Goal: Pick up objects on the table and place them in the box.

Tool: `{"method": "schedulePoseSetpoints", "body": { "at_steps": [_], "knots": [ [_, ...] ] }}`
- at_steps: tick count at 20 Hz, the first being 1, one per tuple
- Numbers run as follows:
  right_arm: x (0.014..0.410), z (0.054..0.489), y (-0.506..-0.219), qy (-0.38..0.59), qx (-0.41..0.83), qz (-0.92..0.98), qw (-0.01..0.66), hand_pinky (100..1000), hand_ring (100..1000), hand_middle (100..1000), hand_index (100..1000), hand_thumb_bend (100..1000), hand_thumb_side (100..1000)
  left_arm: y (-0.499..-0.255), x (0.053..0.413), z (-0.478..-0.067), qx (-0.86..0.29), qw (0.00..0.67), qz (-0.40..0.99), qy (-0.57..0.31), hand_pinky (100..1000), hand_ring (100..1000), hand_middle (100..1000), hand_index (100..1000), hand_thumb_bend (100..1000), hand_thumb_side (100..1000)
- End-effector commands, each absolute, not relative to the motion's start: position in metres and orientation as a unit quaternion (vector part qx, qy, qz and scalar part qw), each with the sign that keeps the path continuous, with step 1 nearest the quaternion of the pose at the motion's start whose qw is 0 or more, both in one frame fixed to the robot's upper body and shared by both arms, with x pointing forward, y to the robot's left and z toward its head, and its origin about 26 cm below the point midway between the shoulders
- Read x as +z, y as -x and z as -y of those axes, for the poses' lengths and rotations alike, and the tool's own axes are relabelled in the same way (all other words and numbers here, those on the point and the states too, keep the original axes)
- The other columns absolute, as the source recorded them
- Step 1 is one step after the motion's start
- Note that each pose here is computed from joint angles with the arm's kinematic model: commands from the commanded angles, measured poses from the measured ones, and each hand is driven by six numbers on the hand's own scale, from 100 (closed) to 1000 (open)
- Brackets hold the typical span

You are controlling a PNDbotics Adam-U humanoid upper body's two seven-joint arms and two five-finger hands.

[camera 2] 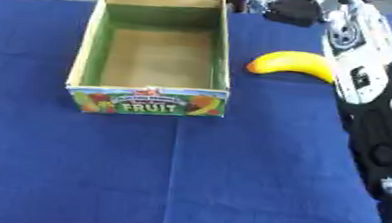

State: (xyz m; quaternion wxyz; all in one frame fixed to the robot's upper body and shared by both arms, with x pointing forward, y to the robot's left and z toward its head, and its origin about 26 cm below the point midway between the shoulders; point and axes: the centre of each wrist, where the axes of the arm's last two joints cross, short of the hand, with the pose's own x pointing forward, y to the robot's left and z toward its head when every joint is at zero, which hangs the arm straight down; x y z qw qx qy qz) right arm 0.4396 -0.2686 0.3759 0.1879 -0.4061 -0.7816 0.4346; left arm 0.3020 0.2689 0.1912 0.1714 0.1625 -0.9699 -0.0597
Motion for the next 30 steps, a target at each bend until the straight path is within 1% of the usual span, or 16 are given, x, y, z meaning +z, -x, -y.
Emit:
{"method": "schedulePoseSetpoints", "body": {
  "at_steps": [1, 6, 14, 15, 16, 21, 23, 26, 30],
  "knots": [
    [0.392, 0.287, -0.436, 0.428, 0.448, 0.761, 0.192, 775, 880, 617, 886, 669, 1000, -0.299, 0.198, -0.271, -0.068, 0.161, 0.971, -0.165, 735, 791, 804, 920, 100, 917],
    [0.393, 0.302, -0.436, 0.428, 0.46, 0.746, 0.219, 778, 886, 617, 895, 669, 998, -0.299, 0.198, -0.271, -0.068, 0.162, 0.97, -0.166, 736, 791, 804, 920, 100, 917],
    [0.391, 0.319, -0.434, 0.427, 0.479, 0.727, 0.245, 779, 888, 625, 900, 679, 964, -0.299, 0.198, -0.271, -0.068, 0.163, 0.97, -0.168, 736, 791, 804, 920, 100, 917],
    [0.39, 0.321, -0.434, 0.426, 0.485, 0.723, 0.249, 778, 887, 622, 924, 684, 949, -0.299, 0.198, -0.271, -0.068, 0.163, 0.97, -0.168, 736, 791, 804, 920, 100, 918],
    [0.388, 0.323, -0.434, 0.424, 0.491, 0.718, 0.254, 779, 888, 618, 928, 686, 934, -0.299, 0.198, -0.271, -0.068, 0.163, 0.97, -0.169, 736, 791, 804, 920, 100, 918],
    [0.383, 0.333, -0.434, 0.407, 0.512, 0.705, 0.274, 782, 894, 608, 915, 695, 871, -0.299, 0.198, -0.271, -0.069, 0.163, 0.97, -0.169, 736, 791, 804, 920, 100, 917],
    [0.381, 0.336, -0.435, 0.404, 0.523, 0.696, 0.282, 781, 894, 607, 911, 708, 833, -0.299, 0.198, -0.271, -0.07, 0.163, 0.97, -0.168, 736, 792, 804, 920, 100, 918],
    [0.38, 0.338, -0.435, 0.406, 0.535, 0.681, 0.292, 781, 893, 603, 910, 716, 813, -0.299, 0.198, -0.271, -0.07, 0.164, 0.97, -0.168, 736, 791, 804, 920, 100, 918],
    [0.378, 0.34, -0.435, 0.411, 0.548, 0.663, 0.303, 783, 896, 619, 913, 716, 743, -0.299, 0.197, -0.271, -0.069, 0.164, 0.97, -0.168, 736, 791, 804, 920, 100, 918]
  ]
}}
